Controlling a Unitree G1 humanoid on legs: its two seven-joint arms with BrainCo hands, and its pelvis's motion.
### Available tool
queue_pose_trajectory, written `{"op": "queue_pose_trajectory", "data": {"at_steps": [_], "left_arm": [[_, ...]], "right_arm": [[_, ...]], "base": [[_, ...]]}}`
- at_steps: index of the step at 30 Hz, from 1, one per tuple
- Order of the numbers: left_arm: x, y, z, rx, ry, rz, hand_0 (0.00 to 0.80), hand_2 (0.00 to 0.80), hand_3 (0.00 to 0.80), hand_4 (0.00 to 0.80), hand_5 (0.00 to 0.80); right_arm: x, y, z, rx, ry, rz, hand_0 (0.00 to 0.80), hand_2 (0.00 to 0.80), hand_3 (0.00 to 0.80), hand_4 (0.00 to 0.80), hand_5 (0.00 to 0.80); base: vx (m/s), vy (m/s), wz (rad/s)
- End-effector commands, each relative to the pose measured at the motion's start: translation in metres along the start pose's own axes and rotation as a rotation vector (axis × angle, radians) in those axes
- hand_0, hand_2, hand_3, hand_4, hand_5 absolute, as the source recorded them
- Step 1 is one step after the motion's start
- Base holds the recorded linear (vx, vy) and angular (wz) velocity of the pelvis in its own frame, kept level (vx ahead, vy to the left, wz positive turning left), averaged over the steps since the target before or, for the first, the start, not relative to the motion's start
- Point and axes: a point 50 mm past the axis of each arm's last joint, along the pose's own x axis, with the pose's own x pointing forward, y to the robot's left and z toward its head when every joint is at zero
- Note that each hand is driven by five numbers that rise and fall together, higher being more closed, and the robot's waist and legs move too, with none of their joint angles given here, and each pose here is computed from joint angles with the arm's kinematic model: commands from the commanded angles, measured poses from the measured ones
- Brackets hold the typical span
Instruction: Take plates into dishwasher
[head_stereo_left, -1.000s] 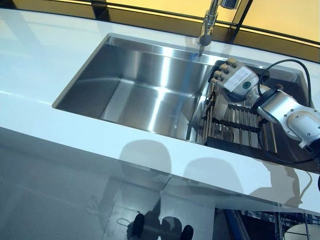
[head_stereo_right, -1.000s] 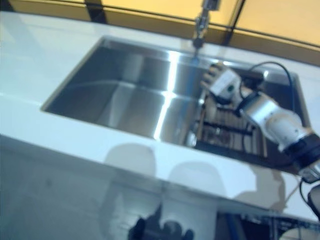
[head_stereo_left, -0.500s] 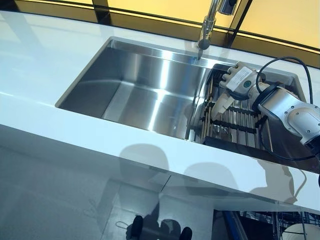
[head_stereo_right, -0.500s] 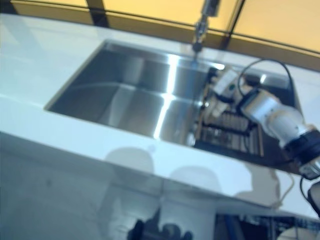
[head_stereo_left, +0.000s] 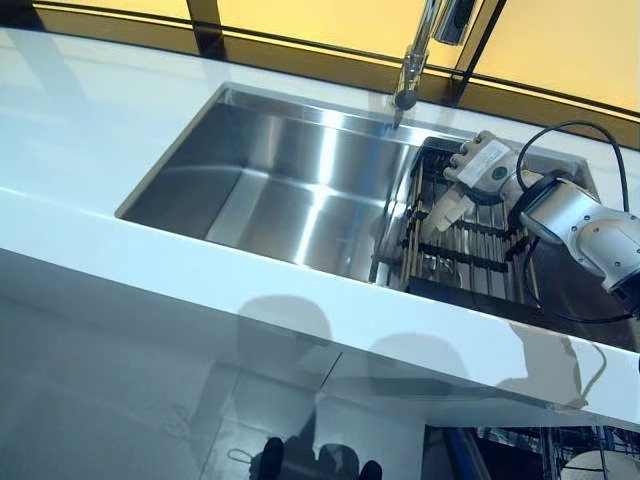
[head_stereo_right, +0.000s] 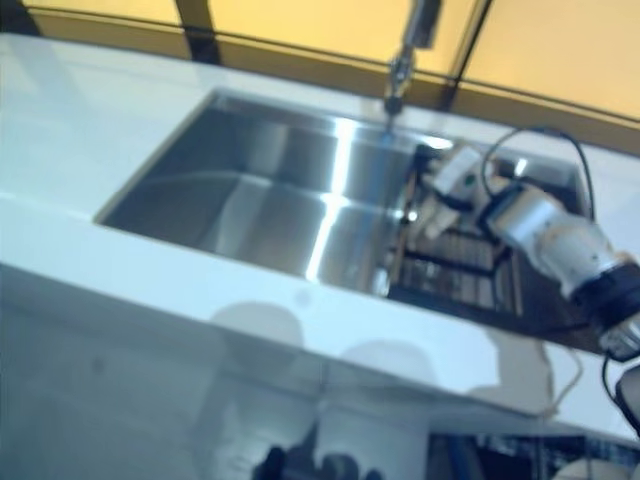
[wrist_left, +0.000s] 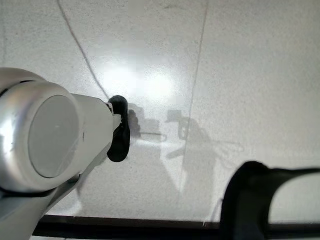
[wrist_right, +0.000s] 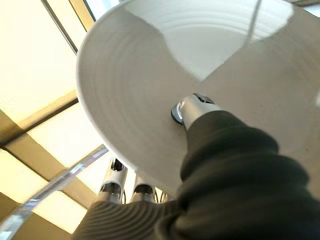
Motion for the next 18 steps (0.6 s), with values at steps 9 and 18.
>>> {"op": "queue_pose_trajectory", "data": {"at_steps": [9, 18], "left_arm": [[-0.006, 0.011, -0.045, 0.029, 0.123, 0.043, 0.000, 0.000, 0.000, 0.000, 0.000], [-0.008, 0.010, -0.058, 0.046, 0.173, 0.048, 0.000, 0.000, 0.000, 0.000, 0.000]], "right_arm": [[-0.022, 0.003, -0.057, -0.048, 0.225, -0.036, 0.800, 0.800, 0.800, 0.800, 0.800], [-0.037, -0.004, -0.086, -0.064, 0.364, -0.035, 0.800, 0.800, 0.800, 0.800, 0.800]], "base": [[0.056, 0.022, -0.08], [0.035, 0.039, -0.18]]}}
